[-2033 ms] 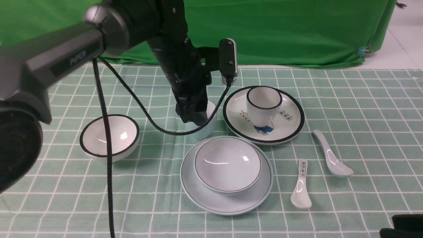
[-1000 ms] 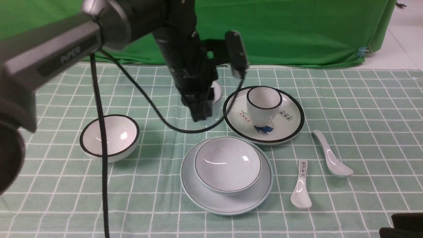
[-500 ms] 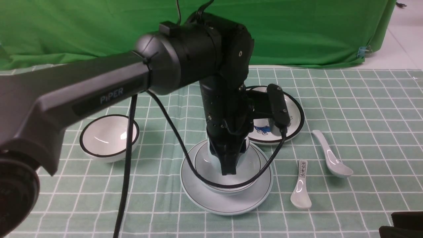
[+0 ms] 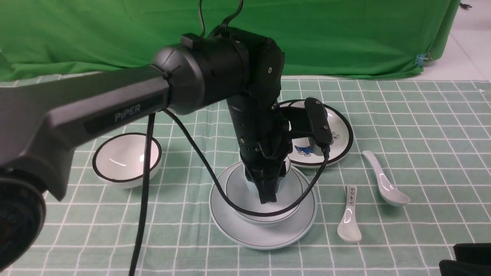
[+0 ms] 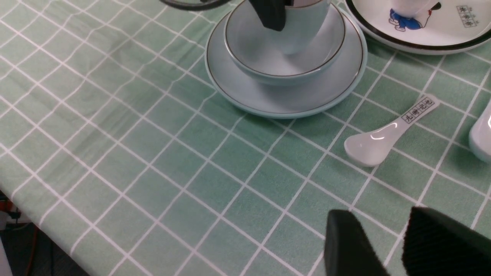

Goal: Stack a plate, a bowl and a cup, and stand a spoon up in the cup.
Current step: Use the left arm to put the blue teacup into the blue rice bowl in the middle

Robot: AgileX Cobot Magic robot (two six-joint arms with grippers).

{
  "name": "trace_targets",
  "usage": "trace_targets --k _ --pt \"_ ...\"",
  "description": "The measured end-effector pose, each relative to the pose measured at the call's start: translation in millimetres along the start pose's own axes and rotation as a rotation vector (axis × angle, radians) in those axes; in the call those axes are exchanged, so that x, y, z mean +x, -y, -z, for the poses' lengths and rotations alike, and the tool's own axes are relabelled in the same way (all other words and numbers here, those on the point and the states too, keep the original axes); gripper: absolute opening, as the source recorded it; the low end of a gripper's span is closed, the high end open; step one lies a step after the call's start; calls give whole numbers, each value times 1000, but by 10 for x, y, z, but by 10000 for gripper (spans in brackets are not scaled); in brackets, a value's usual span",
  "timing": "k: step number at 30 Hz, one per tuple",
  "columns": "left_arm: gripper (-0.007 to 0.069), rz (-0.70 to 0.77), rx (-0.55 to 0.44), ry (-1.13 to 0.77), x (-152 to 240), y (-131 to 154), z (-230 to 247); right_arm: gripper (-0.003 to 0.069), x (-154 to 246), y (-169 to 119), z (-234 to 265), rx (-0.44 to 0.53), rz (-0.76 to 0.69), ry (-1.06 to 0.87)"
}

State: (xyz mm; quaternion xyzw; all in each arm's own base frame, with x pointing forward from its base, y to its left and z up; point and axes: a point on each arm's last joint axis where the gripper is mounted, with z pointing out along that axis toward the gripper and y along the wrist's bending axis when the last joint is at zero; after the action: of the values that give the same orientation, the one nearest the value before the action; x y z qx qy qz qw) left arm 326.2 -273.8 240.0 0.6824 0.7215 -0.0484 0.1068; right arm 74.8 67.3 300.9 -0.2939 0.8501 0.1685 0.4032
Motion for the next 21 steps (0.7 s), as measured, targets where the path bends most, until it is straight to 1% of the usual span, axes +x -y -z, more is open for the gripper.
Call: trace_targets --k 4,10,16,19,20,21 --pt "31 0 -2 1 -2 -6 -16 262 0 0 0 0 0 0" --pt "31 3 20 -19 6 -16 -130 262 2 -2 0 -3 -5 -2" --pt "37 4 26 -24 11 -10 -129 262 23 -2 0 -2 -8 -25" --pt "61 5 43 -38 22 1 -144 269 26 -2 0 -2 -42 -28" --pt "91 5 50 -44 27 7 -147 288 26 -2 0 -1 -75 -28" --pt "96 5 51 -45 28 7 -147 291 26 -2 0 -1 -82 -28"
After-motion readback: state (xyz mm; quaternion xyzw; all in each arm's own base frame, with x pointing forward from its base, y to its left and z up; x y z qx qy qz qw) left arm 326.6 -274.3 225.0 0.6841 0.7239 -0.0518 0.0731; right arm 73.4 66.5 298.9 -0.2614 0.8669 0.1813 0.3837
